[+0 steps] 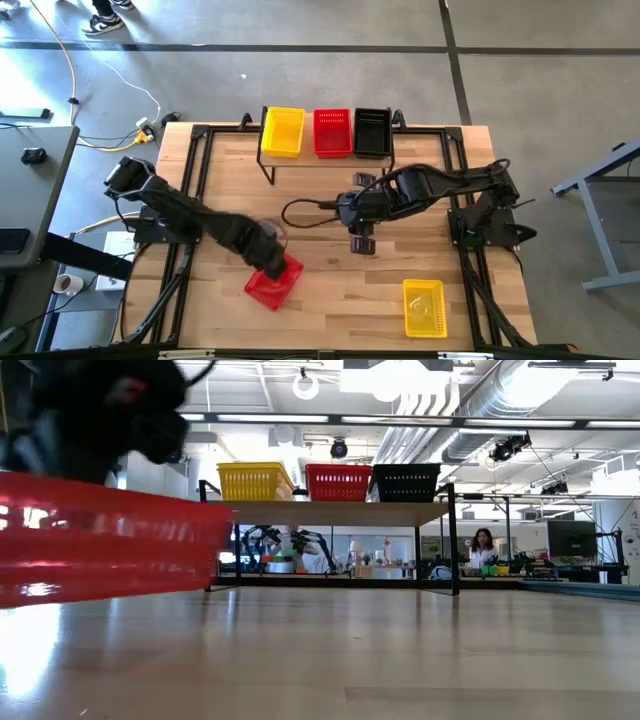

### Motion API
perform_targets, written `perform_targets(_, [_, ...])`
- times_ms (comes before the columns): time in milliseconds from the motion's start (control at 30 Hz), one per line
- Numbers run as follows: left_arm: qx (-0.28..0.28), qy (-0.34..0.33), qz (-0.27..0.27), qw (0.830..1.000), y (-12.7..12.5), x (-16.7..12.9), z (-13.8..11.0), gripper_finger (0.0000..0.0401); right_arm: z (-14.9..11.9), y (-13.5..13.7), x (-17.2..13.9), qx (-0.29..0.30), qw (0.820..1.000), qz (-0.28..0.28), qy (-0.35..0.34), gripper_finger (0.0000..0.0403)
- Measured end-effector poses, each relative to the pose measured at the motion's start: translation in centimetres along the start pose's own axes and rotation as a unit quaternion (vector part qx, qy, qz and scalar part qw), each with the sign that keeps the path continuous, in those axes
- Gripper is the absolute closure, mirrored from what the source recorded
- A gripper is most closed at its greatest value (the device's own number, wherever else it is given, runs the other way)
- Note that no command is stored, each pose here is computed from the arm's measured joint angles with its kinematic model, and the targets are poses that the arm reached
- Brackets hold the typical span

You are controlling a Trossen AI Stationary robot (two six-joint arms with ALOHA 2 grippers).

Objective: Stack baskets on shelf by color
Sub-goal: Stack the red bin on the stacked red bin on the shelf

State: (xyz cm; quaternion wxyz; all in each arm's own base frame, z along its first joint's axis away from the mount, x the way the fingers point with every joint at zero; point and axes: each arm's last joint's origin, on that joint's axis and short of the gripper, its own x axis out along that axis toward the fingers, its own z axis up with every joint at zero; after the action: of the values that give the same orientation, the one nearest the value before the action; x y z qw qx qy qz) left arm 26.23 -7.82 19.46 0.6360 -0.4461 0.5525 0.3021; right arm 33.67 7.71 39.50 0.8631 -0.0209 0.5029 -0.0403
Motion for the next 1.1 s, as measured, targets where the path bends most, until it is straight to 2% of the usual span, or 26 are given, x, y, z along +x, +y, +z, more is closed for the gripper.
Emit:
perform_targets(267, [-0.021, -0.066, -0.053, 0.996, -1.0, -2.7, 5.2, 0.0397, 0.4, 0.4, 0.0, -0.117, 0.991, 0.056, -0.02, 0.029])
perform_targets(533, [-0.048, -0.121, -0.072, 0.989, -0.5, -5.1, 10.1, 0.0399, 0.5, 0.4, 0.0, -0.208, 0.976, 0.057, -0.031, 0.029])
perform_targets(833, [-0.077, -0.157, -0.092, 0.98, 0.3, -6.8, 13.4, 0.0398, 1.9, 0.6, 0.3, -0.247, 0.963, 0.049, -0.093, 0.029])
perform_targets(933, [-0.089, -0.166, -0.089, 0.978, 0.6, -6.9, 13.8, 0.0398, 2.6, 0.9, 1.4, -0.243, 0.963, 0.045, -0.107, 0.029])
perform_targets(1100, [-0.107, -0.181, -0.085, 0.974, 0.7, -7.0, 14.0, 0.0398, 3.3, 1.4, 4.0, -0.239, 0.966, 0.046, -0.091, 0.029])
